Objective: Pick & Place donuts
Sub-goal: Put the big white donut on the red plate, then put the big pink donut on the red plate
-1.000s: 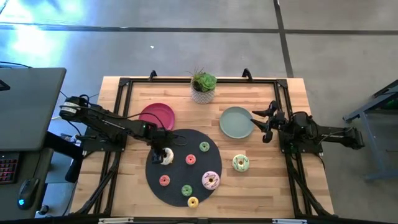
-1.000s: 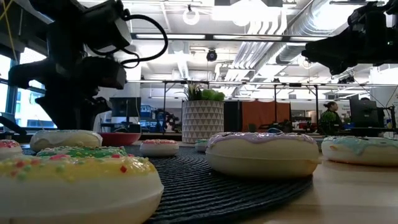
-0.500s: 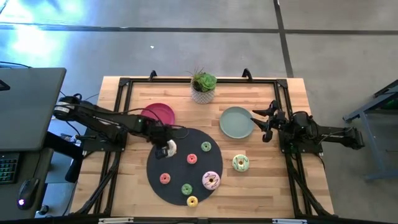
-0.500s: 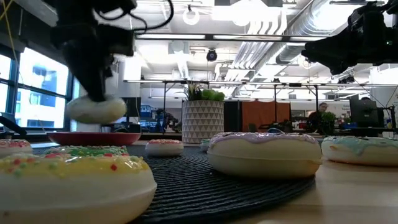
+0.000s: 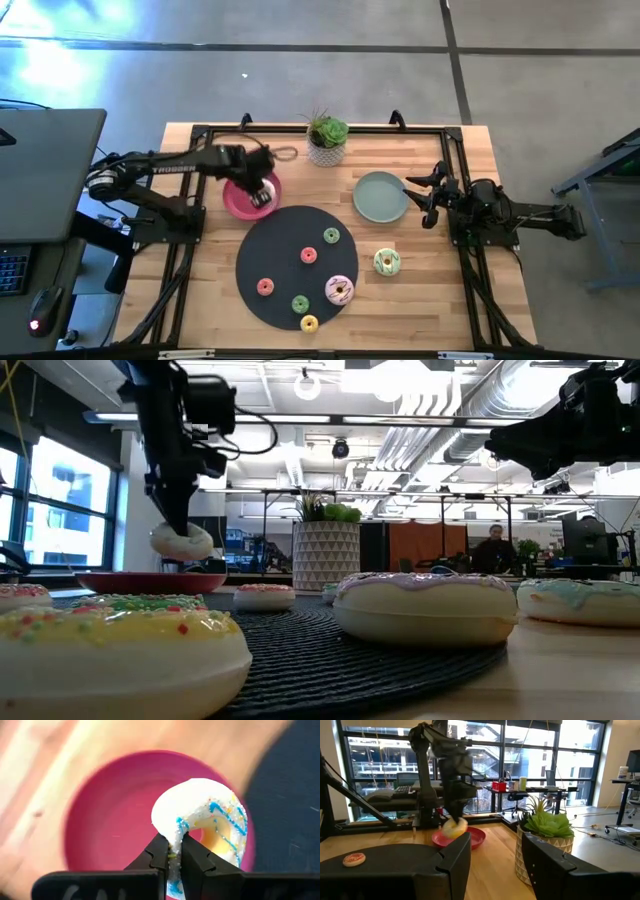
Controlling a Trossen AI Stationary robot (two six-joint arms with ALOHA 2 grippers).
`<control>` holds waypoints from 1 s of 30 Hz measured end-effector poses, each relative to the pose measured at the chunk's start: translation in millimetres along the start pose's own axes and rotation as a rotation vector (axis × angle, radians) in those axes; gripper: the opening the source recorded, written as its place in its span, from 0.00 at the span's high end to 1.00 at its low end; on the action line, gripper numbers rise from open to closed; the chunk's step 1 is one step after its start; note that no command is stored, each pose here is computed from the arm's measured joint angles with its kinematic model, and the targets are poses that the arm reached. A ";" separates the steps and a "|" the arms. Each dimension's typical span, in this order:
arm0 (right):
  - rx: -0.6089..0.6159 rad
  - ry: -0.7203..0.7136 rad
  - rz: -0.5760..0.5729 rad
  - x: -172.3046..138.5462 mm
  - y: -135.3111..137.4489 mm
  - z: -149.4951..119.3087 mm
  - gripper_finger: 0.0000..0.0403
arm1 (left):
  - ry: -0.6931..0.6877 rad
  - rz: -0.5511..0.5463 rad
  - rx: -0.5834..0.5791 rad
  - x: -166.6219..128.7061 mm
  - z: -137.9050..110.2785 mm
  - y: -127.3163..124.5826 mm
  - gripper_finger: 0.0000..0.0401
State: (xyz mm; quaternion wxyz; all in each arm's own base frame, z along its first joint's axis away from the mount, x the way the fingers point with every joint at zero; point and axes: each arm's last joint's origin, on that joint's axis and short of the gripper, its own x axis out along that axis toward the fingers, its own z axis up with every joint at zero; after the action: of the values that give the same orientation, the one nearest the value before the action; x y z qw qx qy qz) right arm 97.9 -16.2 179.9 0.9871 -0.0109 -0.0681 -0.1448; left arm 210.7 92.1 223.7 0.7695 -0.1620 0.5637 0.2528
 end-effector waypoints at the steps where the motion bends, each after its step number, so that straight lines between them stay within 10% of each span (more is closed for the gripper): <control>1: 0.000 0.000 0.000 0.0 0.0 0.0 0.59 | 0.003 -0.004 -0.019 0.7 1.3 7.7 0.95; 14: 0.000 -0.001 0.003 0.0 0.1 0.0 0.59 | 0.058 -0.058 -0.095 26.2 12.2 42.0 0.93; 30: 0.000 -0.003 0.008 0.0 0.2 0.2 0.59 | 0.085 0.143 -0.016 42.7 16.7 47.1 0.53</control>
State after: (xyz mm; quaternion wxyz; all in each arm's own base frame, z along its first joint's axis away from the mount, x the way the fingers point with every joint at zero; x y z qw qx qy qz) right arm 98.0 -16.0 180.1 0.9875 -0.0113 -0.0694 -0.1411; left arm 206.9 148.5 190.1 0.7236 -0.1381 0.6038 0.3046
